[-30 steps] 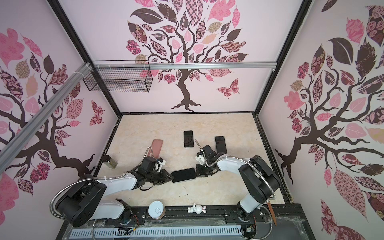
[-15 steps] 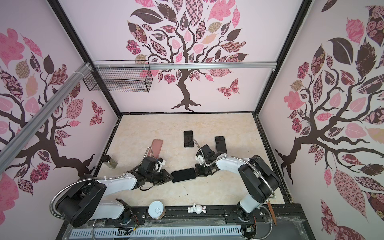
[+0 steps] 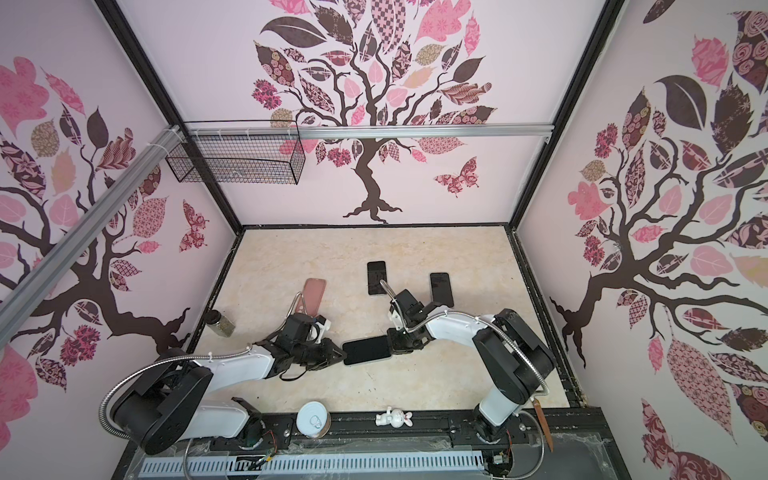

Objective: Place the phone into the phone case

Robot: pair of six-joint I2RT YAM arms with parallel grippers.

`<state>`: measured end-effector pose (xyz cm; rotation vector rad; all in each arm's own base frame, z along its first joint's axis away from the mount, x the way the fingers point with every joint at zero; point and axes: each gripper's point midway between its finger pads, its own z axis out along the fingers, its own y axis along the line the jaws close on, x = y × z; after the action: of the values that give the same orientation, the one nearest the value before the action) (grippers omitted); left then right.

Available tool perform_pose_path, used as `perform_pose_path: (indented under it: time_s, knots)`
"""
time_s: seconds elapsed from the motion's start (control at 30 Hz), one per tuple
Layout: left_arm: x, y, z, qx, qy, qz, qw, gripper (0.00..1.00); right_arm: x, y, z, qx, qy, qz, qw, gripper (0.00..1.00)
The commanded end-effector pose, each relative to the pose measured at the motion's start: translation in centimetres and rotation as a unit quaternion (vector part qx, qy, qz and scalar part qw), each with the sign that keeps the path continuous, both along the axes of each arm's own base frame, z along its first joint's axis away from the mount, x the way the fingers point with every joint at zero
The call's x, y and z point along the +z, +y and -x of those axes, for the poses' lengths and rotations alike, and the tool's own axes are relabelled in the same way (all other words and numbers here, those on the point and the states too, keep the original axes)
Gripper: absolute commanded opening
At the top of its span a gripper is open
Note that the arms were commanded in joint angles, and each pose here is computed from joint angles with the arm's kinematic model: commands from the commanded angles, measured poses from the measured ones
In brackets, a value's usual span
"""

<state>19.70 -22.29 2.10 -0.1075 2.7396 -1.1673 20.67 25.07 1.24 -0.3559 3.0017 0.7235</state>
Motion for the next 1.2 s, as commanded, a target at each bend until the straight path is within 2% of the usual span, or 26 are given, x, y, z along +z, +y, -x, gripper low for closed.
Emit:
perform_pose_path:
  time_s: [0.0, 0.3, 0.57, 0.9, 1.17]
  knots:
    - [0.6, -1.6, -0.5, -0.022, -0.022, 0.008, 0.999, 0.20, -8.5, -0.8, 4.9, 0.057, 0.045, 0.076, 0.994, 0.10]
    - [0.5, -1.5, -0.6, -0.017, -0.022, 0.004, 1.000, 0.19, -9.0, -2.7, 4.4, 0.053, 0.021, 0.132, 0.990, 0.15]
    - [0.5, -1.4, -0.7, -0.013, -0.025, 0.000, 1.000, 0.19, -8.5, -3.6, 3.5, 0.056, -0.009, 0.172, 0.984, 0.15]
    - [0.9, -0.7, -1.0, -0.001, -0.039, -0.015, 0.999, 0.19, -5.4, -3.9, 1.3, 0.057, -0.058, 0.202, 0.976, 0.16]
    - [1.2, 1.1, -1.0, 0.006, -0.055, -0.069, 0.996, 0.19, -2.8, -3.4, -0.5, 0.063, -0.094, 0.209, 0.971, 0.16]
